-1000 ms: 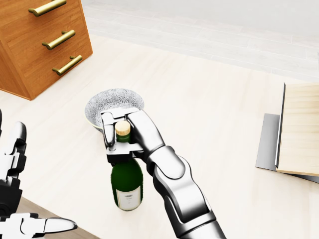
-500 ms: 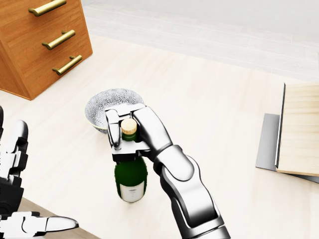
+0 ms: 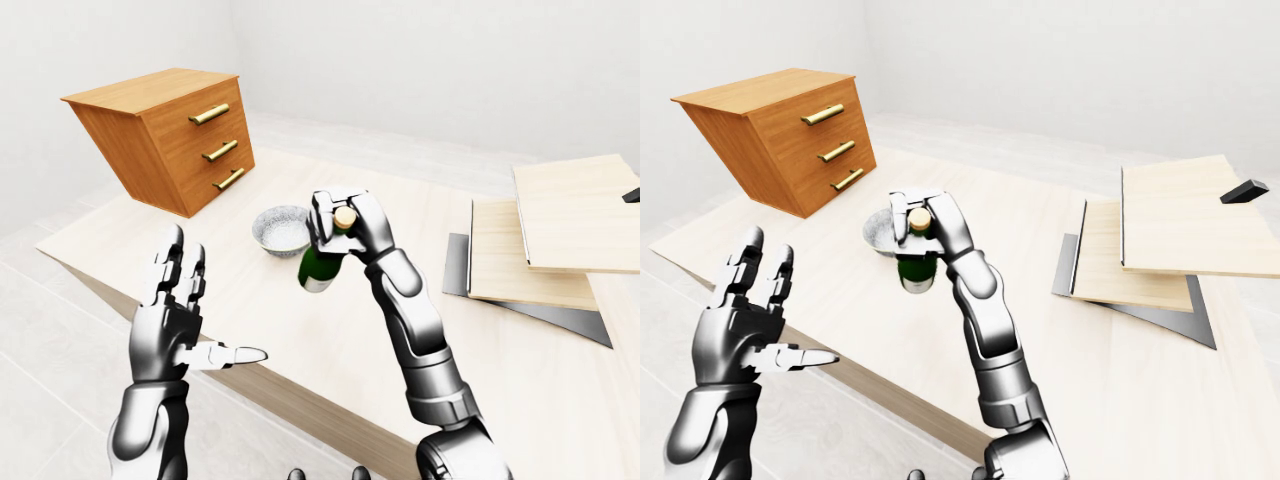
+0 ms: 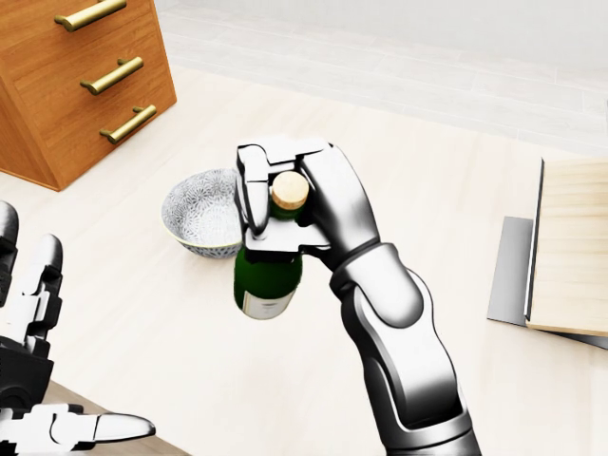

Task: Put the wine bottle on the wine rack.

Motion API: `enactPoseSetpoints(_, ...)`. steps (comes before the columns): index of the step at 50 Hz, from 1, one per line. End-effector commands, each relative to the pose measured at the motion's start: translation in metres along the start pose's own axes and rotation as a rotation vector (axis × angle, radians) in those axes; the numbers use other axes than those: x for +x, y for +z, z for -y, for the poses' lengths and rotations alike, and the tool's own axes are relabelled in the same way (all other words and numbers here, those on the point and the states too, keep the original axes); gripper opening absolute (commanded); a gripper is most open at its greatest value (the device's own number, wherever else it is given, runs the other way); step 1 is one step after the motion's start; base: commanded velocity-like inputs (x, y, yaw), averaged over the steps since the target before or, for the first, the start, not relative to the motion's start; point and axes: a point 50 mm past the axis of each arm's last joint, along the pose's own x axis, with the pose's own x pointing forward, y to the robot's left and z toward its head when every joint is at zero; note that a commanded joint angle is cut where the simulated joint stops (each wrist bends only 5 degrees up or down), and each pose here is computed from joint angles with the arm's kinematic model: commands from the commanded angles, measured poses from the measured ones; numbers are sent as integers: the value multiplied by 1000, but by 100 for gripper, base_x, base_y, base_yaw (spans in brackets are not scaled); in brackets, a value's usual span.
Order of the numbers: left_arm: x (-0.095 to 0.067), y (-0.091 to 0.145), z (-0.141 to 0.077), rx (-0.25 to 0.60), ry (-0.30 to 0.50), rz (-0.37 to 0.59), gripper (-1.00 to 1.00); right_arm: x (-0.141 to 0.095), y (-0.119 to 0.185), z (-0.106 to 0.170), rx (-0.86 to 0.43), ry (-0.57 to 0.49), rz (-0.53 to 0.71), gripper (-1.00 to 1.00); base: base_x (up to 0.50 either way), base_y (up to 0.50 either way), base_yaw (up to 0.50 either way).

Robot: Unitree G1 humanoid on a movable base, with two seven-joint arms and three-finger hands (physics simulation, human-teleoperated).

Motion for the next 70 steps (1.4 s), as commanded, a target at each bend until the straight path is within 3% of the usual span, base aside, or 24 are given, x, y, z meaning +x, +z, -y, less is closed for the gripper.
enactPoseSetpoints(1, 1, -4, 0, -4, 0, -15, 100, -2, 32, 25, 3, -101, 129, -100, 0, 0, 0)
enactPoseSetpoints(23, 3, -1, 2, -5, 1, 3, 100, -2, 90, 93, -52, -298, 291, -100, 0, 0, 0)
enactPoseSetpoints(39, 5, 7, 3, -5, 7, 38, 100, -15, 147, 174, 178, -538, 463, -100, 0, 0, 0)
enactPoseSetpoints(58, 5, 8, 2, -6, 8, 42, 100, -14, 145, 176, 202, -539, 426, -100, 0, 0, 0)
enactPoseSetpoints(70, 9, 5, -5, -23, 38, 45, 100, -25, 188, 206, 76, -510, 463, -100, 0, 0, 0)
